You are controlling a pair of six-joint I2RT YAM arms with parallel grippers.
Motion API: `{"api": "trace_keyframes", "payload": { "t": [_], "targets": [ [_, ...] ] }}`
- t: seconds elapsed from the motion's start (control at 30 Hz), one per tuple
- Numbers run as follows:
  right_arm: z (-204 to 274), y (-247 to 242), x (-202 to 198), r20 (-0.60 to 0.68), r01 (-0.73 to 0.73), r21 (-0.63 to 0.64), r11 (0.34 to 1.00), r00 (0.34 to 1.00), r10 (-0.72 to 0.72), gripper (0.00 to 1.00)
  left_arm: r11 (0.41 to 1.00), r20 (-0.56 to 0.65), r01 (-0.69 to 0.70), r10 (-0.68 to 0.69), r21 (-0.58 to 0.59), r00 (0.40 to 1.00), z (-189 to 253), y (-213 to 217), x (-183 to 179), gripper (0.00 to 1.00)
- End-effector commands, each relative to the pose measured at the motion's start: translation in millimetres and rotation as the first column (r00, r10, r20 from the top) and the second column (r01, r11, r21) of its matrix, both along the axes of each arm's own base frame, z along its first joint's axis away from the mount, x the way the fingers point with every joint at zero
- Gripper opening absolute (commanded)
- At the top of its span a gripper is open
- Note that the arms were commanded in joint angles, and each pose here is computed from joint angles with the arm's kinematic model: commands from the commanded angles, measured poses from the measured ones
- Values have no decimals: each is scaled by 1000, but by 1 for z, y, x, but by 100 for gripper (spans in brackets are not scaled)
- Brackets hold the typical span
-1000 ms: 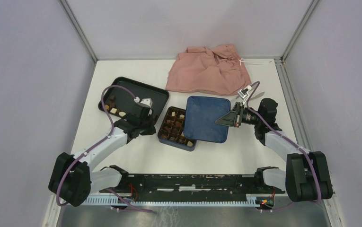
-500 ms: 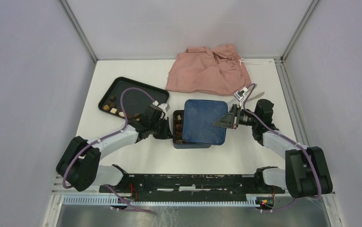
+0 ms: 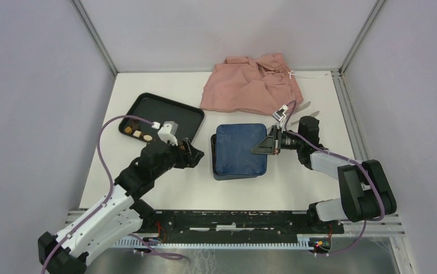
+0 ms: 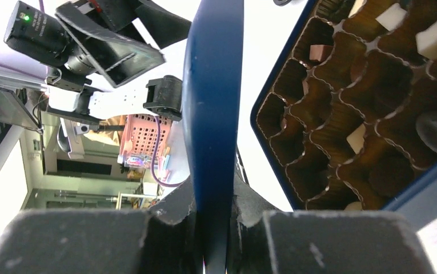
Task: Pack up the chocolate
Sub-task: Move the packing box to the center of the board.
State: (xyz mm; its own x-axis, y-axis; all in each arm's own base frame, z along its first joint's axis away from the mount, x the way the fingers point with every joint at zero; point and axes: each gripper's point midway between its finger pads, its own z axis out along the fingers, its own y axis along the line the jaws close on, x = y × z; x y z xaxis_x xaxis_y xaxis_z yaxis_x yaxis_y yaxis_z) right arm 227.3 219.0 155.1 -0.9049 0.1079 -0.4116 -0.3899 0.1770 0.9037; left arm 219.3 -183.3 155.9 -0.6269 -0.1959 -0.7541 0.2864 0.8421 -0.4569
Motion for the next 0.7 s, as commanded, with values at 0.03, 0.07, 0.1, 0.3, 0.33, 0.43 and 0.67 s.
{"api": "trace_keyframes", "payload": {
  "t": [0.03, 0.07, 0.1, 0.3, 0.33, 0.43, 0.67],
  "targets": [
    [8, 16, 12, 46, -43, -1, 999, 998, 43, 0, 990, 16, -15, 17, -139, 1000, 13, -5, -7, 83],
    [7, 18, 13, 41, -51, -3, 999, 998, 51, 0, 988, 10, 2, 0, -157, 1000, 13, -9, -9, 84],
    [5, 20, 13, 29, -57, -4, 998, 998, 57, 0, 985, 5, 10, -9, -170, 1000, 12, -12, -10, 84],
    [-2, 33, 15, -1, -104, -8, 995, 995, 104, 0, 980, -28, 21, -27, -200, 999, -3, -21, -9, 85],
    [-3, 35, 16, -4, -108, -7, 994, 994, 108, 0, 980, -33, 24, -31, -200, 999, -5, -22, -9, 86],
    [-6, 37, 21, -8, -100, -12, 995, 995, 100, 0, 983, -60, 25, -36, -184, 998, -17, -24, -8, 86],
    [-21, 36, 24, -48, -86, -34, 996, 995, 85, 1, 985, -95, 30, -47, -171, 994, -32, -28, -7, 81]
  ]
}}
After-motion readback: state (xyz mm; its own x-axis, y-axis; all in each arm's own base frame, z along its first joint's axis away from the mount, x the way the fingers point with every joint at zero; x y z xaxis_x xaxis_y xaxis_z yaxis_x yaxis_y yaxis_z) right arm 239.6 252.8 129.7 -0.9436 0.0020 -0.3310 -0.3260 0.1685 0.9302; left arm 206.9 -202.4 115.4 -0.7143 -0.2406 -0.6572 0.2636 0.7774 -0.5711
